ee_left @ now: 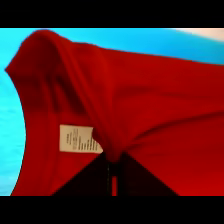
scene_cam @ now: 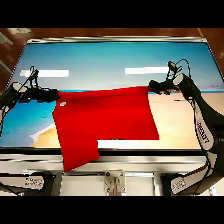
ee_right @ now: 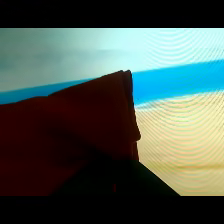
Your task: Fold the shirts.
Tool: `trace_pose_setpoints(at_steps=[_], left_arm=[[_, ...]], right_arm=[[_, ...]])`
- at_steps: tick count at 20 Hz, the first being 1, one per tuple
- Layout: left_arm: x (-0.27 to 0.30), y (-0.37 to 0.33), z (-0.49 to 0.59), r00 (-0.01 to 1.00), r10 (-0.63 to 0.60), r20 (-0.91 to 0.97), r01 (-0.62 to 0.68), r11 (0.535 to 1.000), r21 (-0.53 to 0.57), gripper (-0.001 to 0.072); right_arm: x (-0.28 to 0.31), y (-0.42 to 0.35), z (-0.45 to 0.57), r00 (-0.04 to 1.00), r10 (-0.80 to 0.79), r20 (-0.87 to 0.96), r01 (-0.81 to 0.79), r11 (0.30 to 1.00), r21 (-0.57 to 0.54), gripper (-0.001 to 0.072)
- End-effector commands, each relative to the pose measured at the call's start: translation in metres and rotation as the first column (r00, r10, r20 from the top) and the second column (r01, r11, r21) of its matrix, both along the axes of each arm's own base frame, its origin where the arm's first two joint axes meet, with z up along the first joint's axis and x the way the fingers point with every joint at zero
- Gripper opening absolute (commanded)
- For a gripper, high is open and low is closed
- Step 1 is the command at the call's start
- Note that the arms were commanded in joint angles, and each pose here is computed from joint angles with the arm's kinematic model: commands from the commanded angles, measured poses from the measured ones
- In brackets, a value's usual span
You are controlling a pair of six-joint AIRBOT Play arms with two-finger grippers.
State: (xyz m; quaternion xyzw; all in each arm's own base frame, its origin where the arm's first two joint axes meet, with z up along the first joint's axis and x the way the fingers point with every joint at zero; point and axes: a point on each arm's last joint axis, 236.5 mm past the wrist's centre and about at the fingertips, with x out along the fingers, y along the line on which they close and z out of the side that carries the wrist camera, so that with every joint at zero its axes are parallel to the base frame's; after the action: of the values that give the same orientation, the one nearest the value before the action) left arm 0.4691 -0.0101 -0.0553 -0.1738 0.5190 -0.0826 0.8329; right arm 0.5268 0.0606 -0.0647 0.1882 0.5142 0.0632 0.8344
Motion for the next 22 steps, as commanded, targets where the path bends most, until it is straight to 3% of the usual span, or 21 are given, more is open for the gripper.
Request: trace_pose_setpoints(at_steps=[1,10,11,12,13,14,15,18,21,22], left_arm=[[-0.031,0.001,-0.014,0.99,-0.052,-0.133,0.054,0.998,0.016,0.0049],[-0.036,-0.002,-0.015,0.982,0.031,-0.188,-0.036,0.999,-0.026,0.0049],[-0.038,-0.003,-0.015,0.979,0.037,-0.199,-0.044,0.999,-0.032,0.0053],[-0.04,-0.004,-0.015,0.978,0.029,-0.208,-0.037,0.999,-0.034,0.0179],[-0.044,-0.004,-0.016,0.975,0.026,-0.222,-0.036,0.999,-0.04,0.0427],[-0.049,-0.002,-0.014,0.97,0.018,-0.244,-0.031,0.998,-0.049,0.0569],[-0.053,0.001,-0.009,0.964,0.011,-0.265,-0.028,0.998,-0.06,0.0568],[-0.07,0.02,0.019,0.945,-0.007,-0.327,-0.028,0.994,-0.102,0.0569],[-0.107,0.039,0.045,0.918,-0.034,-0.396,-0.02,0.991,-0.132,0.0571],[-0.133,0.044,0.044,0.888,-0.04,-0.458,-0.025,0.991,-0.135,0.0619]], right_arm=[[-0.036,0.0,-0.013,0.986,0.034,-0.161,-0.032,0.999,0.015,0.0068],[-0.072,0.02,-0.048,0.935,0.048,-0.35,-0.037,0.999,0.039,0.007],[-0.071,0.022,-0.049,0.936,0.05,-0.349,-0.037,0.998,0.043,0.0095],[-0.07,0.024,-0.047,0.938,0.047,-0.342,-0.032,0.998,0.051,0.0095],[-0.068,0.023,-0.044,0.942,0.043,-0.333,-0.027,0.998,0.053,0.0123],[-0.067,0.021,-0.037,0.945,0.047,-0.325,-0.031,0.998,0.054,0.0382],[-0.068,0.017,-0.027,0.946,0.067,-0.318,-0.052,0.997,0.055,0.0636],[-0.079,-0.003,0.02,0.941,0.14,-0.309,-0.132,0.99,0.047,0.0644],[-0.122,-0.053,0.053,0.905,0.146,-0.399,-0.177,0.983,-0.044,0.0644],[-0.148,-0.072,0.057,0.869,0.143,-0.473,-0.199,0.977,-0.07,0.0644]])
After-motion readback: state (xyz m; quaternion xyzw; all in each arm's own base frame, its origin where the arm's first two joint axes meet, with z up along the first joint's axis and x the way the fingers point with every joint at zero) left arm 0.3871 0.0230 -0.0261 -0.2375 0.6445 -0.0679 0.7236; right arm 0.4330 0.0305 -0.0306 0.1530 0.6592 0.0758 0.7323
